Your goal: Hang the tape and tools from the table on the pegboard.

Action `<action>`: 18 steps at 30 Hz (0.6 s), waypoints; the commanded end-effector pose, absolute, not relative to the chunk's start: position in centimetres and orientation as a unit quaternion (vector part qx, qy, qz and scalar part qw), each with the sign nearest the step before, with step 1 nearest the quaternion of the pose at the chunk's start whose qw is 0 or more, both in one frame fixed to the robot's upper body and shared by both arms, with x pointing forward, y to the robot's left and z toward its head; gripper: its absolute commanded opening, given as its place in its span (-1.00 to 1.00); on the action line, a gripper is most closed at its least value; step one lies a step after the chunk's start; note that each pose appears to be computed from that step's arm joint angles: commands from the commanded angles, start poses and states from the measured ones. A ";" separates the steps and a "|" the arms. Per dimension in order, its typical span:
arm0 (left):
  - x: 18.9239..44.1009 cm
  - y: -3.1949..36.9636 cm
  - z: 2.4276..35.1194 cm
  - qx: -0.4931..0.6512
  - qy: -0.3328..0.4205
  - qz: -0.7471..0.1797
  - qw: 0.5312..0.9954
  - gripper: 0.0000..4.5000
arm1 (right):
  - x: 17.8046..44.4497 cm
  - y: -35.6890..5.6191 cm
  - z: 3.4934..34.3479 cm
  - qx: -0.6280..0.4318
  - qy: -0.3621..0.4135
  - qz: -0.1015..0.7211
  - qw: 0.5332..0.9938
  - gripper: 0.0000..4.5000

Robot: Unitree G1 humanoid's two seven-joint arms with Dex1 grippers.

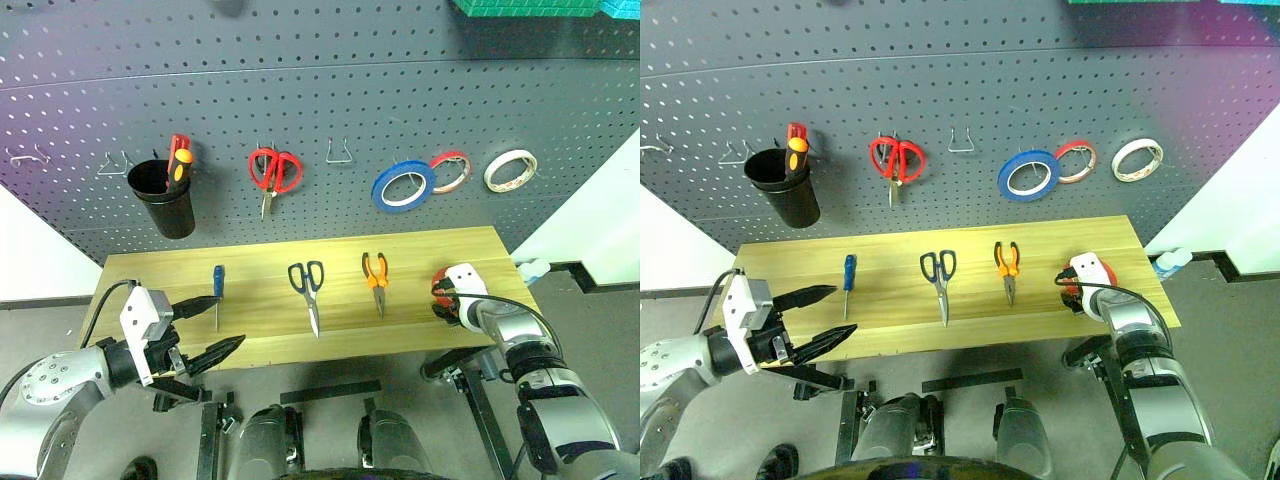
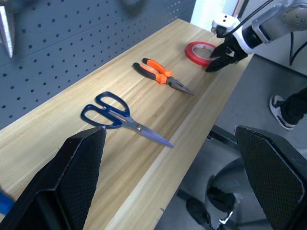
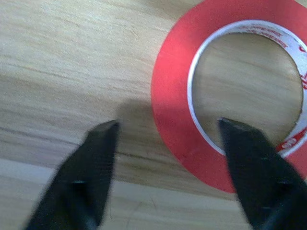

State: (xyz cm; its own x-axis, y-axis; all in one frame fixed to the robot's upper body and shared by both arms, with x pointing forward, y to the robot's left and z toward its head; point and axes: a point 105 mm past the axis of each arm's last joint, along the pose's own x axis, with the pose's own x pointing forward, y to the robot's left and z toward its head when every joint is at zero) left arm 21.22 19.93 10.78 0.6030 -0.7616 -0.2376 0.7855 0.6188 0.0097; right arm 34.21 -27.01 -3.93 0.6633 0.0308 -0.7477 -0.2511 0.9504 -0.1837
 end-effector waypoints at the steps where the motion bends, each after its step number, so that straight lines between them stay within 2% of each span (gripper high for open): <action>1: 21.1 19.6 12.1 0.073 0.088 -0.438 0.892 1.00 | 34.9 -26.5 -3.4 -0.151 0.394 0.086 0.903 -0.15; 4: 21.2 19.5 12.2 0.075 0.087 -0.437 0.892 1.00 | 34.9 -26.4 -3.4 -0.157 0.393 0.088 0.902 -0.61; 5: 21.3 19.5 12.2 0.076 0.087 -0.437 0.892 1.00 | 35.0 -26.4 -3.4 -0.160 0.392 0.087 0.902 -0.70; 14: 21.6 19.6 12.0 0.071 0.084 -0.434 0.894 1.00 | 35.2 -25.6 -2.9 -0.140 0.375 0.107 0.910 -0.70; 18: 22.0 19.7 11.7 0.070 0.080 -0.433 0.895 1.00 | 35.4 -24.7 -1.8 -0.097 0.346 0.126 0.925 -0.70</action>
State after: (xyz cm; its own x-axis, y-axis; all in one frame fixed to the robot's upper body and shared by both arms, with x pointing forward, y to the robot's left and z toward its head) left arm 21.74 19.73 11.18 0.6068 -0.7617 -0.2272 0.7852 0.6189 0.0223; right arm 34.59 -25.10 -3.48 0.6830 0.1271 -0.7193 -0.3000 0.9467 -0.1175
